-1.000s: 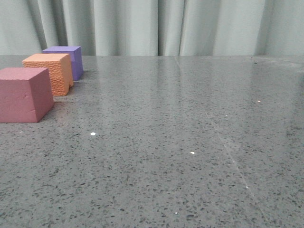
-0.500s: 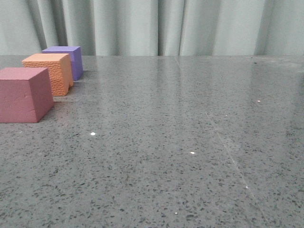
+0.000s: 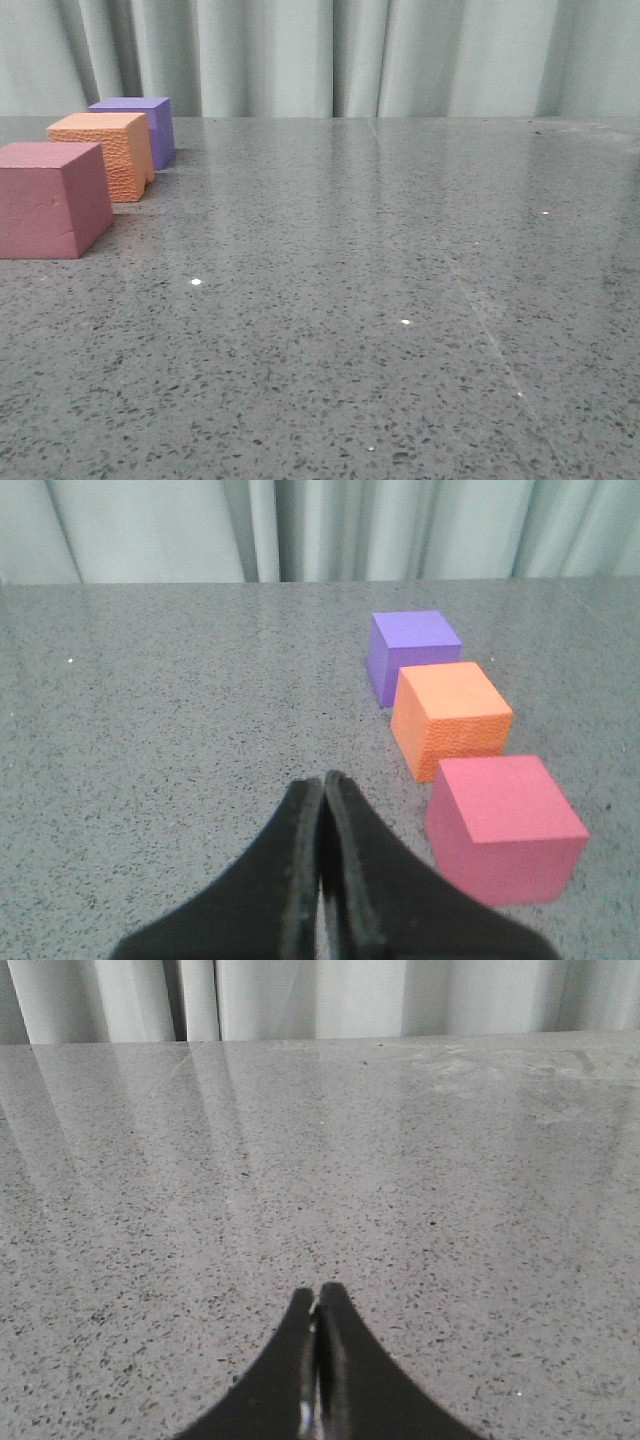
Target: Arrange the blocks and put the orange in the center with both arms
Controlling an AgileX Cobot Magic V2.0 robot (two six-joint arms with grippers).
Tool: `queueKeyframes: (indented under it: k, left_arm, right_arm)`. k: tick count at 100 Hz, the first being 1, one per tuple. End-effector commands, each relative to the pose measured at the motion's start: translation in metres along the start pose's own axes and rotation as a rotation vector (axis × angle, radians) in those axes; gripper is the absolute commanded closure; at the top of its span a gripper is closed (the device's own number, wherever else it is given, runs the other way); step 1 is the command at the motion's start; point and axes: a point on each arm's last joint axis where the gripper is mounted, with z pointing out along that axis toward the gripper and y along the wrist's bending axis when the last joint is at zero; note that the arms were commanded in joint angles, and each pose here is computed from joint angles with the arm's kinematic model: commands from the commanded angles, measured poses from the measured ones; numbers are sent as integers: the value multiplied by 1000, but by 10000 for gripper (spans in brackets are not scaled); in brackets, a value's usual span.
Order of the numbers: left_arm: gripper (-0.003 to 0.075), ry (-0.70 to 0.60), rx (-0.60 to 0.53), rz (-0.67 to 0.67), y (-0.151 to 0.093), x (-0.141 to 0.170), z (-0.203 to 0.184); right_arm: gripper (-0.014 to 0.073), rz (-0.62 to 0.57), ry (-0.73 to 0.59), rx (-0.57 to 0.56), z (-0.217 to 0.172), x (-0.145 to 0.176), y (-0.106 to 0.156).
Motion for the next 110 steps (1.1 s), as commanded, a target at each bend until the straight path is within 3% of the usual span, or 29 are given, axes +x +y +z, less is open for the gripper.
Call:
queueKeyframes:
  k: [1,29,47,64,110]
  left_arm:
    - [739,-83,63,69,-4,-8,-8]
    - [739,-216,72,65,-3,22,-22]
    - [739,-333,15,69,-2,52,-18]
    - [739,-320,-36,59,2,80,-12]
    - [739,-273,9,0,1,119,-3]
  right_arm:
    - [715,-10,-106,-5,-2,-13,1]
    - [715,-10,-106,-5,-2,-13,1]
    - [715,-10,-106,-5,-2,-13,1]
    - [715,-10,-106,-5,-2,-13,1]
    - [715,-10,-106,-5,-2,-13,1]
